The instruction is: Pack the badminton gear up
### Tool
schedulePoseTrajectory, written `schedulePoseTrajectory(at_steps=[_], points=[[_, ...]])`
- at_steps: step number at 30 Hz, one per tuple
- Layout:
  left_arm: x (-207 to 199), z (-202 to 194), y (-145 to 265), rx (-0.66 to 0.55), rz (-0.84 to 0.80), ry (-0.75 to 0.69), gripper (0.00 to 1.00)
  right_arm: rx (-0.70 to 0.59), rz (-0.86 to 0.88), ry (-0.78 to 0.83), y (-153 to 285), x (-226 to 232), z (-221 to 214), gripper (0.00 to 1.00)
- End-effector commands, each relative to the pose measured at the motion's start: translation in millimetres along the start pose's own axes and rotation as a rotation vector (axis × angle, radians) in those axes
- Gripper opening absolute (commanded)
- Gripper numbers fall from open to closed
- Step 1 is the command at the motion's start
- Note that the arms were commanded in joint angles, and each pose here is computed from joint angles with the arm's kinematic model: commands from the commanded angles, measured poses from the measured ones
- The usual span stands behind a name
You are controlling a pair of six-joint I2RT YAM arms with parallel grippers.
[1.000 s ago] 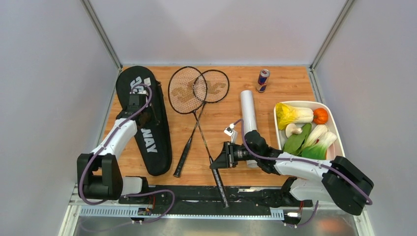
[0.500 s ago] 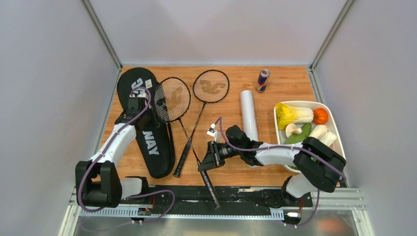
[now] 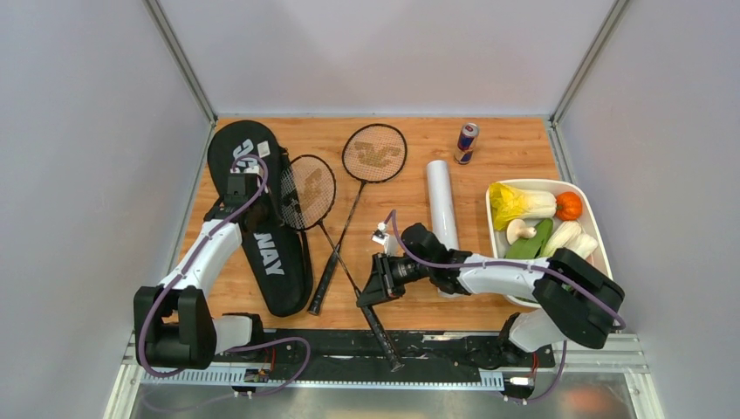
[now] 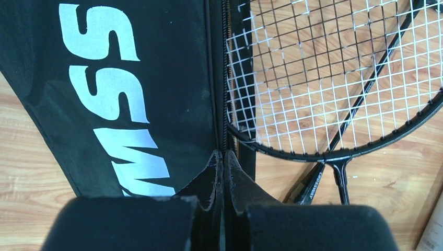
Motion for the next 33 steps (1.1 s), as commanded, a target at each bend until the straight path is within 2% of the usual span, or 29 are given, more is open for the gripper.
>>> schedulePoseTrajectory(at_steps=[1,7,14,22,33], points=[[-5.5,21.6,8.8,-0.091,-0.016,-0.001,0.00,-0.042,0.061,0.101,9.7,24.6,4.6,0.00],[-17.8,21.9,12.0,-0.100,-0.097,-0.013,0.00,0.053,0.150,0.105,0.6,38.7,0.5,0.00],[-24.6,15.3,14.9,-0.077,-0.147,-0.028,0.00,0.139,0.171,0.131,-25.0,53.8,20.5,0.00],[-27.4,-0.5,14.5,-0.047,-0.184,-0.030,0.00,0.166,0.177,0.128,-55.0,68.9,59.8,0.00],[-38.6,-6.4,14.9,-0.048,-0.265,-0.017,0.00,0.127,0.116,0.120,-86.2,41.1,126.1,0.00]])
Point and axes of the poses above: each gripper's point midway between its finger pads, its own y axis back along the fingers, its own x axis along the line the jaws close on, z = x × y, the point moved 2 cm from there along y, back along the fingers, and after that the axes turned 11 degrees about -y, right-handed, at the moved point
